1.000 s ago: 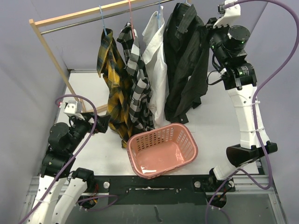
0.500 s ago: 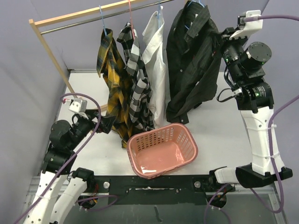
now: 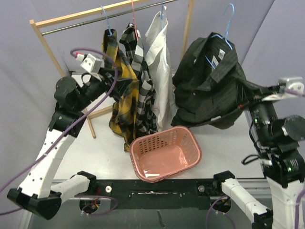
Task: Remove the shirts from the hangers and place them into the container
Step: Pick up the hanger from the clothesline, then remove the shirt from the hanger.
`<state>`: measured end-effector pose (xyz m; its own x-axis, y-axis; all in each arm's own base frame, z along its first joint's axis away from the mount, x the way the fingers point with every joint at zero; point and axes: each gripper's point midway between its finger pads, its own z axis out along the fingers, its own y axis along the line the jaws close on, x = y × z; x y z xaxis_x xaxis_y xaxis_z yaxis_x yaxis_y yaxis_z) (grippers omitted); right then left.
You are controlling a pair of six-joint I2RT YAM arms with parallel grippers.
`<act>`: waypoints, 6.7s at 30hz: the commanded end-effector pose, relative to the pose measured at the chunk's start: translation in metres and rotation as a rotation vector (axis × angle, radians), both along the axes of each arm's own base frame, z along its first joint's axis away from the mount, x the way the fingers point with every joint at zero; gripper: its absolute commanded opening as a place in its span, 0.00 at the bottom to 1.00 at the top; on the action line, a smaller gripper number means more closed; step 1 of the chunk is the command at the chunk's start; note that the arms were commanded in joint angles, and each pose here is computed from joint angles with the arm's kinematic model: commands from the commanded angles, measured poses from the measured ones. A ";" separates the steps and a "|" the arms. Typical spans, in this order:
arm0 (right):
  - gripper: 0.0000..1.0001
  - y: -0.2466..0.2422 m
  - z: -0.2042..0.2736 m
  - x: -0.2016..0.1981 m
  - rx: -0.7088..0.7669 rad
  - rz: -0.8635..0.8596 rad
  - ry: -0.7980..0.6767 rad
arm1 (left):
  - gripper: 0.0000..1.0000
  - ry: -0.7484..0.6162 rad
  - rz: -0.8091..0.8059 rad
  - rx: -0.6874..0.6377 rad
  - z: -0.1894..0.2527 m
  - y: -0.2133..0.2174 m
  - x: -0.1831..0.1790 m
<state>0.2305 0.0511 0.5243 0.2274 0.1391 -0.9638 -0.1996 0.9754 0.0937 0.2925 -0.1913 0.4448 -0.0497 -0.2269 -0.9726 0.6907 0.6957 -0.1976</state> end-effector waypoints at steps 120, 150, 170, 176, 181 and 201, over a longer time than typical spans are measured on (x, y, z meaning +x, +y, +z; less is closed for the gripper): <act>0.57 0.029 -0.160 -0.008 0.089 0.100 0.448 | 0.00 -0.385 0.146 0.567 0.046 -0.167 0.046; 0.00 -0.083 -0.159 -0.040 0.055 -0.460 0.418 | 0.00 -0.373 0.342 0.627 0.028 -0.135 0.057; 0.00 -0.120 -0.072 -0.045 -0.014 -0.680 0.226 | 0.00 -0.384 0.415 0.665 0.059 -0.086 0.059; 0.00 -0.114 -0.027 -0.023 -0.086 -0.692 0.166 | 0.00 -0.372 0.414 0.659 0.057 -0.085 0.057; 0.00 -0.102 0.011 -0.012 -0.074 -0.634 0.089 | 0.00 -0.374 0.436 0.656 0.061 -0.080 0.056; 0.00 -0.101 0.014 0.015 -0.256 -0.749 0.152 | 0.00 -0.420 0.400 0.498 0.105 -0.053 0.019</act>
